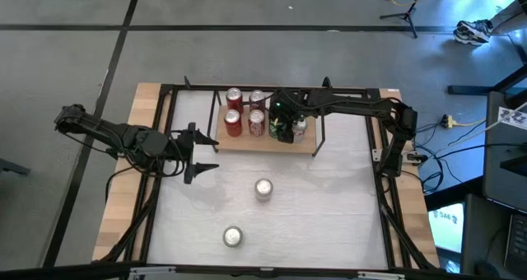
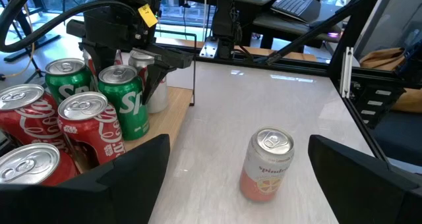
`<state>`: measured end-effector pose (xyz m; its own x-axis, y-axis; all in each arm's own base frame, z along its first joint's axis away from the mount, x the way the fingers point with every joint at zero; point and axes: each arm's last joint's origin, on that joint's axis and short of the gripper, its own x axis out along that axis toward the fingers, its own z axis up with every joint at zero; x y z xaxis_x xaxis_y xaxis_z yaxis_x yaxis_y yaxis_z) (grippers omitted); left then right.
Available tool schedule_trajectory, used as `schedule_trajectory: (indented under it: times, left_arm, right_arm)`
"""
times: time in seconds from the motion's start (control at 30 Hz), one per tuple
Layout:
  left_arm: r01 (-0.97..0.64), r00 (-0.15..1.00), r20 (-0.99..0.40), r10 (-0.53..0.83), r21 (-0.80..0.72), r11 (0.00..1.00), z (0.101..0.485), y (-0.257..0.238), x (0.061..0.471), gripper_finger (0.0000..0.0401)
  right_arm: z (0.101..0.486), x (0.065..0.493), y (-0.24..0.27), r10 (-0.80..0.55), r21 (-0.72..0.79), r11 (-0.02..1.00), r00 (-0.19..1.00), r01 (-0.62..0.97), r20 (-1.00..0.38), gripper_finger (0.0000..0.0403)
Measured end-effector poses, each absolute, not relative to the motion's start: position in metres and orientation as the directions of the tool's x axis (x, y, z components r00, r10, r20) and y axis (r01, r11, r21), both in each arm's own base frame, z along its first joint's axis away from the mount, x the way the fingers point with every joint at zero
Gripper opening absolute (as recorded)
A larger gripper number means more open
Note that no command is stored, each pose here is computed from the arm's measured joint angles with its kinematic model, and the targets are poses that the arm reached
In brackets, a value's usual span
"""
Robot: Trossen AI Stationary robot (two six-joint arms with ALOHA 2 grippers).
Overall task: Place canned beverage on shelf
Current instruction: Put the green soda can on the shelf aligned with the other green soda can
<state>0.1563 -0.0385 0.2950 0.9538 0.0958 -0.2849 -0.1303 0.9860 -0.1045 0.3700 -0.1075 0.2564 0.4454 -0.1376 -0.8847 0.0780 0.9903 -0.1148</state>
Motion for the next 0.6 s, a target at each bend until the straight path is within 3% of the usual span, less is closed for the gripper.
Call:
schedule_trajectory:
  times: [0.6]
  left_arm:
    - [-0.130, 0.954, -0.285, 0.096, -0.104, 0.986, 0.2949, -0.0385, 0.1564, 0.0351]
  right_arm:
    - [0.2565, 0.3700, -0.1075, -0.138, -0.120, 0.990, 0.446, 0.069, -0.884, 0.0344]
